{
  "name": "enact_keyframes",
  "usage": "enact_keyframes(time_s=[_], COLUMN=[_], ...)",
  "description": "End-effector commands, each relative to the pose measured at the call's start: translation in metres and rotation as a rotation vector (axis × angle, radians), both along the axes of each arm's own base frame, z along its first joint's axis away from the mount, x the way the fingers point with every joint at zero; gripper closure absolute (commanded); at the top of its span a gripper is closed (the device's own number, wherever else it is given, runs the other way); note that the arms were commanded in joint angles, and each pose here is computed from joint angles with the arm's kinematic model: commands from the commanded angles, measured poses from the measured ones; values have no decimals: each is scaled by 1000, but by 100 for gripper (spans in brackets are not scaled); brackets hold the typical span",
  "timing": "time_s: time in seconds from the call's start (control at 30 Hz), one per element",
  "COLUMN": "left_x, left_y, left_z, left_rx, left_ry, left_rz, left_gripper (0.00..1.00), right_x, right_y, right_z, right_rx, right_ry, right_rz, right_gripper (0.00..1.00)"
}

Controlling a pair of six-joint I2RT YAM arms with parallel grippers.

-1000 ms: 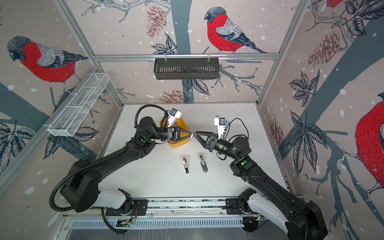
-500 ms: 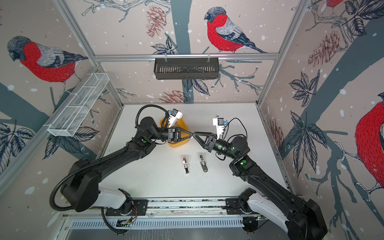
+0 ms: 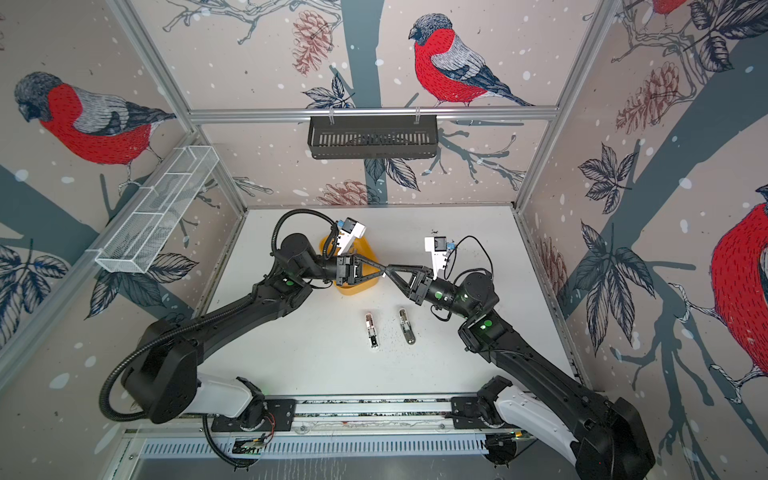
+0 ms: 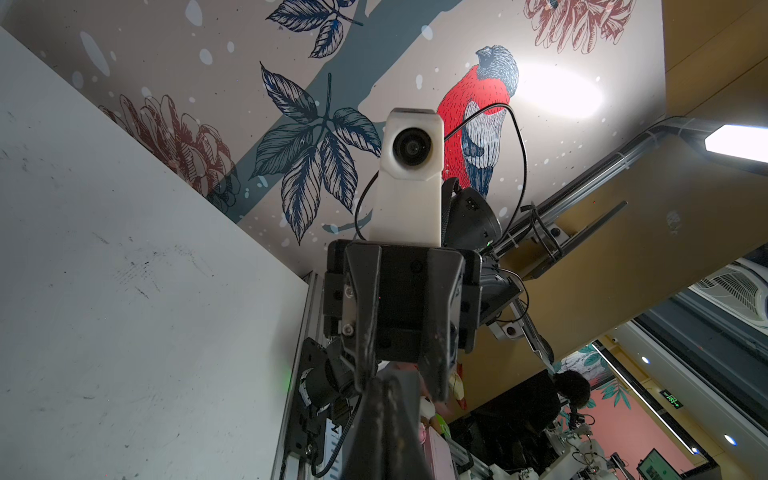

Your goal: Load the staples into the stapler

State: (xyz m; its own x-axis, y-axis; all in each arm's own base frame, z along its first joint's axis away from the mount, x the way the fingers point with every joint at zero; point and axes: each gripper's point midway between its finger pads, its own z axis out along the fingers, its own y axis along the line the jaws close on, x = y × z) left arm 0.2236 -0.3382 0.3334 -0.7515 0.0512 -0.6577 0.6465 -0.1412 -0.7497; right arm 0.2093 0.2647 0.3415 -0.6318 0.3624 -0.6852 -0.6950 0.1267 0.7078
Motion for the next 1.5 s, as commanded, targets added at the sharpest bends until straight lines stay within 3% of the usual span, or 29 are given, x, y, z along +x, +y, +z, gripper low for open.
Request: enact_keyframes(time_s=[0.0,0.73,1.03,1.13,1.47], left_x=[-4,-6,-6,-5,-6], left_y=[0,-1,0,0,0], left_z=[8,7,9,9,5], left_rx=[-20,-10,-11,-8,7], left_ry=[-37,-37,-40,-44,-45], left_rz=[-16,-22,-19,-16,-14], left_gripper=[100,100,80,79,93], right_x=[0,1,1,2,3], right_y=[-1,-1,-2,-2,-4], right_z=[6,5,5,4,4], right_rx=[13,11,11,8,7], right_ry=[-26,-28,-28,-25,-26], right_rz=[-9,-16,-18,-21,-35], right_gripper=[74,83,84,83,84])
